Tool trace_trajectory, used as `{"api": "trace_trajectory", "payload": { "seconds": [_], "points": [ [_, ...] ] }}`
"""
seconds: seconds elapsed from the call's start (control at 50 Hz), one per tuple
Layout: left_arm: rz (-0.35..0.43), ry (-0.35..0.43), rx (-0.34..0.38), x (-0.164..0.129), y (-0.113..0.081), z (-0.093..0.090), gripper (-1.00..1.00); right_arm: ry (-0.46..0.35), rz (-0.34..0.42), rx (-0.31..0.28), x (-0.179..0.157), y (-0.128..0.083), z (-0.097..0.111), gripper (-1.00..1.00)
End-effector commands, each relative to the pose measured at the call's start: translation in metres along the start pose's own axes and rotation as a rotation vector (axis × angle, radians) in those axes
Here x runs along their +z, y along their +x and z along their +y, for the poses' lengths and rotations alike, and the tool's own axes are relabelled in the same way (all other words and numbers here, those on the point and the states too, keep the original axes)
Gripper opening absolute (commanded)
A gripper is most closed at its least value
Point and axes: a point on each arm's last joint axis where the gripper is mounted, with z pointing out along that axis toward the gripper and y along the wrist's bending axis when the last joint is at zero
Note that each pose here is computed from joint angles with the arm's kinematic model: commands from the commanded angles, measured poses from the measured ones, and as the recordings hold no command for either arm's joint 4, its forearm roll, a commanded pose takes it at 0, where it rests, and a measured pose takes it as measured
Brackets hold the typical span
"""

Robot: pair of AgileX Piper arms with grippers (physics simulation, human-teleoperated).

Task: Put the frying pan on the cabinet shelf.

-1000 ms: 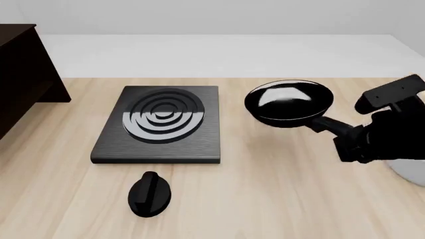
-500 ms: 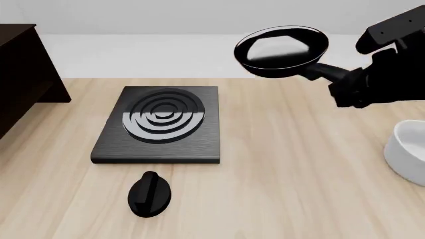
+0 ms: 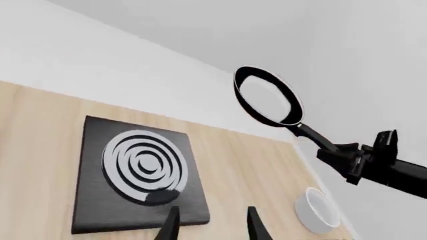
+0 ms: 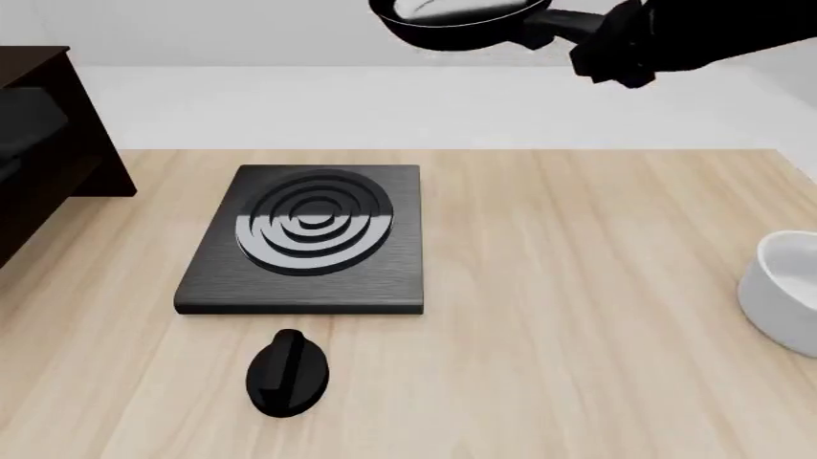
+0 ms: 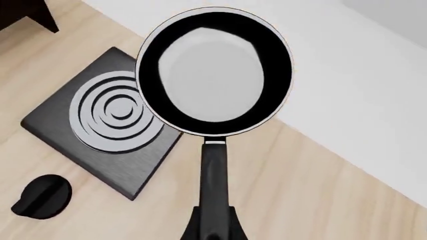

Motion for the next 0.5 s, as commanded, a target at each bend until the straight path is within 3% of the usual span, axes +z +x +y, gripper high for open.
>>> {"api": "trace_trajectory", "payload": {
  "seconds": [0.02,0.04,0.16,0.22,0.24,0.28,0.34,0.38,0.5],
  "points": [
    [0.081,0.003,-0.234,0.024,0.002,-0.005,1.00,-0.092,-0.083,-0.025,0.002,-0.037,0.027,-1.00],
    [0.086,0.013,-0.264,0.025,0.003,-0.006,1.00,-0.102,-0.088,-0.032,0.004,-0.040,0.030,-1.00],
    [0.097,0.057,-0.273,0.027,-0.002,-0.015,1.00,-0.133,-0.118,-0.043,0.011,-0.054,0.041,-1.00],
    [0.083,0.078,-0.403,0.023,0.003,-0.012,1.00,-0.171,-0.141,-0.117,0.014,-0.060,0.057,-1.00],
    [0.086,0.090,-0.414,0.023,0.004,-0.013,1.00,-0.166,-0.139,-0.100,0.016,-0.060,0.055,-1.00],
    [0.098,0.105,-0.383,0.022,0.002,-0.017,1.00,-0.180,-0.150,-0.129,0.018,-0.062,0.061,-1.00],
    [0.109,0.109,-0.382,0.019,0.006,-0.016,1.00,-0.194,-0.160,-0.111,0.021,-0.065,0.067,-1.00],
    [0.132,0.131,-0.316,0.019,0.004,-0.021,1.00,-0.202,-0.175,-0.104,0.021,-0.069,0.070,-1.00],
    [0.118,0.118,-0.358,0.015,0.006,-0.016,1.00,-0.231,-0.205,-0.071,0.019,-0.076,0.080,-1.00]
  ]
}}
